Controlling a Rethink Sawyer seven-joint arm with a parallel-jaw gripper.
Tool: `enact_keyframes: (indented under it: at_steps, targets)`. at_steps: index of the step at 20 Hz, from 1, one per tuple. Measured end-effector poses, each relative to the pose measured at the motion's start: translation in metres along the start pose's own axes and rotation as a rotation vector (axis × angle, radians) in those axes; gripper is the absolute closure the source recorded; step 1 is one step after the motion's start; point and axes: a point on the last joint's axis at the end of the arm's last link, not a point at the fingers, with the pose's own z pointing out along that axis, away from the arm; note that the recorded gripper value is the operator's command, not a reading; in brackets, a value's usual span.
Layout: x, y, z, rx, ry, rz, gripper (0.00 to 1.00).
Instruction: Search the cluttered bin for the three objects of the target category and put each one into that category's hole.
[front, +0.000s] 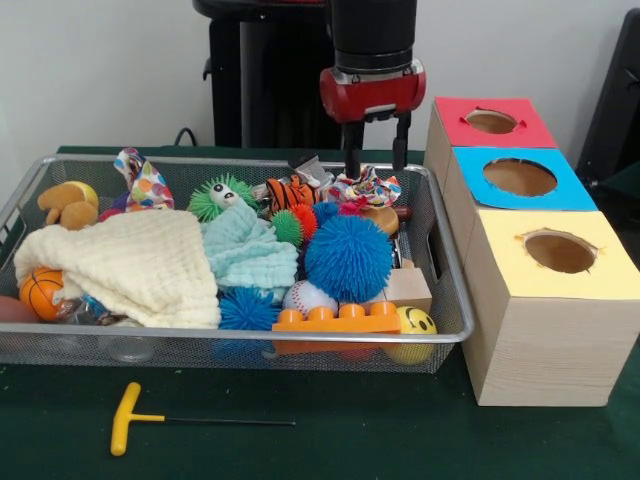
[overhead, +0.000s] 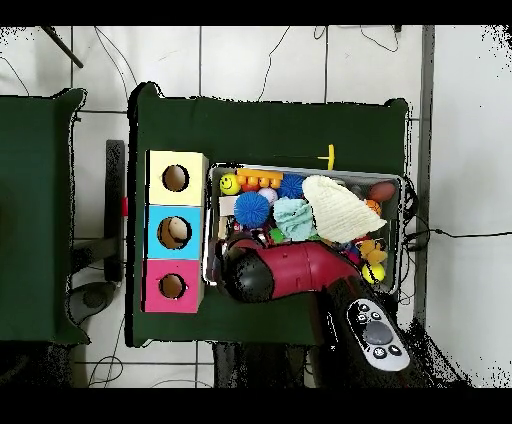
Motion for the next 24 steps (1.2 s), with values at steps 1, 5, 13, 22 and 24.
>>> enact_keyframes:
  at_steps: [1,5,13,22,24]
  targets:
    - [0.001,-0.001,0.0,0.003,0.003,0.002,0.0]
    - [0.007,-0.007,0.001,0.017,0.014,0.012,0.0]
    - [0.025,-0.024,0.002,0.056,0.047,0.043,0.0]
    - [0.045,-0.018,0.017,0.066,0.094,0.042,0.0]
    - [0.049,-0.016,0.02,0.069,0.097,0.04,0.0]
